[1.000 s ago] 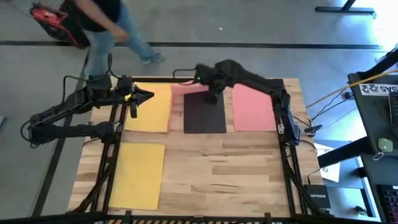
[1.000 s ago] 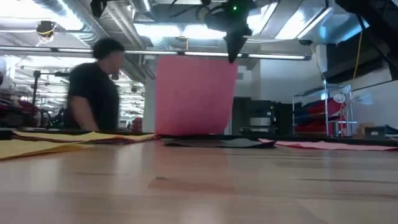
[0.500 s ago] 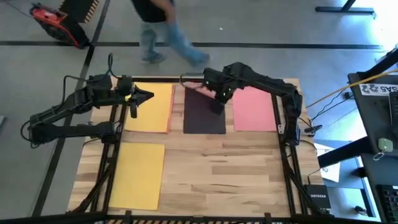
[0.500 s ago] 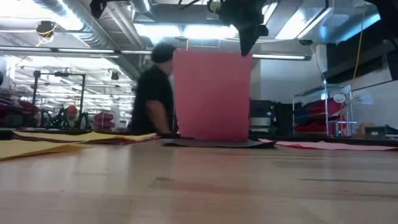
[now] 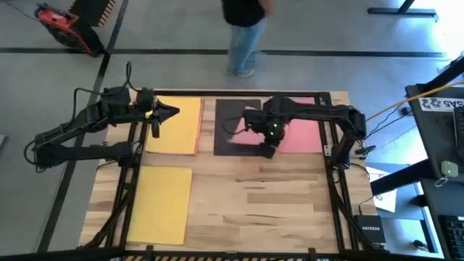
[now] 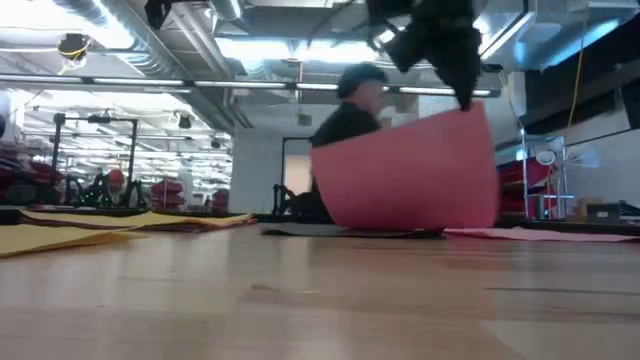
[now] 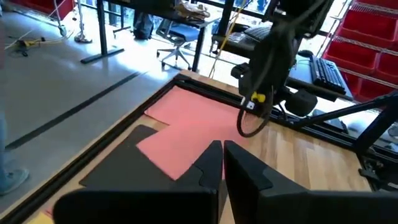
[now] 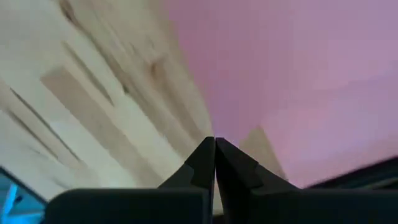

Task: Organize paper
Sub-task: Stack the pink paper on top of the other pink paper

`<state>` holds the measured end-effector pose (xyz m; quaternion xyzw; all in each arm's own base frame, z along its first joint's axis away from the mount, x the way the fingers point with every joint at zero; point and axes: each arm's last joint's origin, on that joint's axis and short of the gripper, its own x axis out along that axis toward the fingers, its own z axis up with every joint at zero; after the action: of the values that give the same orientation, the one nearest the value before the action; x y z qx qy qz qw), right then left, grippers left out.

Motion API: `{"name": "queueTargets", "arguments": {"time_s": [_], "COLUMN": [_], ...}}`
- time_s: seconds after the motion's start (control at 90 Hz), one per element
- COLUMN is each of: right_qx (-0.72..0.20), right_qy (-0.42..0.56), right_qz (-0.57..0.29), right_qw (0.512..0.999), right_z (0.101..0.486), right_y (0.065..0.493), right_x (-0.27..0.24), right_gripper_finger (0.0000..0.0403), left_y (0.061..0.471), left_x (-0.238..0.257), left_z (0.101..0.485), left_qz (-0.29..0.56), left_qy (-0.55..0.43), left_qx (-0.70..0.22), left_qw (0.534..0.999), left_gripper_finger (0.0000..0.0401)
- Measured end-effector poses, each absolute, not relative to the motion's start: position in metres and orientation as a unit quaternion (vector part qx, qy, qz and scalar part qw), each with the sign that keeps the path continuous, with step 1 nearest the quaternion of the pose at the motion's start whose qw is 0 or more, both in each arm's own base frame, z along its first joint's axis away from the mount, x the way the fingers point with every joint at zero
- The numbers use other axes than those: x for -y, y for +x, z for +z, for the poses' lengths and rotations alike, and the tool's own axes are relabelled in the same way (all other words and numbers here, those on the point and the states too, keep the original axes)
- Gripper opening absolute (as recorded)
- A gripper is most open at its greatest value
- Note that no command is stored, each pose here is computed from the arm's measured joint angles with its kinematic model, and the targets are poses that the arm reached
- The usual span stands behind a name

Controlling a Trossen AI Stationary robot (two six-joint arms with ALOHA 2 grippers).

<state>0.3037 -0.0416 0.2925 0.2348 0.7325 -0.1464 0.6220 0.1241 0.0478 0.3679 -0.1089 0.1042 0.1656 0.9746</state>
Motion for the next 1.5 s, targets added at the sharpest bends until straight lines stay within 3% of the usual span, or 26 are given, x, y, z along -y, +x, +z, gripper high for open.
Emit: {"name": "queueTargets", "arguments": {"time_s": [0.411,0.778,1.078,1.178,1.5], "right_qx": [-0.761,-0.723,-0.705,-0.690,-0.735], "right_qy": [0.267,0.337,0.397,0.412,0.350], "right_qz": [-0.214,-0.306,-0.363,-0.364,-0.370], "right_qw": [0.551,0.520,0.462,0.471,0.447], "right_z": [0.265,0.268,0.258,0.250,0.237], "right_y": [0.245,0.220,0.200,0.201,0.183], "right_x": [0.033,0.029,0.008,-0.001,0.000], "right_gripper_finger": [0.0000,0.0000,0.0000,0.0000,0.0000], "left_y": [0.124,0.124,0.124,0.124,0.124], "left_x": [-0.048,-0.048,-0.048,-0.048,-0.048], "left_z": [0.366,0.366,0.366,0.366,0.366], "left_qz": [0.165,0.165,0.165,0.165,0.163], "left_qy": [-0.104,-0.104,-0.104,-0.101,-0.090], "left_qx": [-0.115,-0.116,-0.117,-0.118,-0.119], "left_qw": [0.974,0.974,0.974,0.974,0.975], "left_gripper_finger": [0.0000,0.0000,0.0000,0.0000,0.0000]}}
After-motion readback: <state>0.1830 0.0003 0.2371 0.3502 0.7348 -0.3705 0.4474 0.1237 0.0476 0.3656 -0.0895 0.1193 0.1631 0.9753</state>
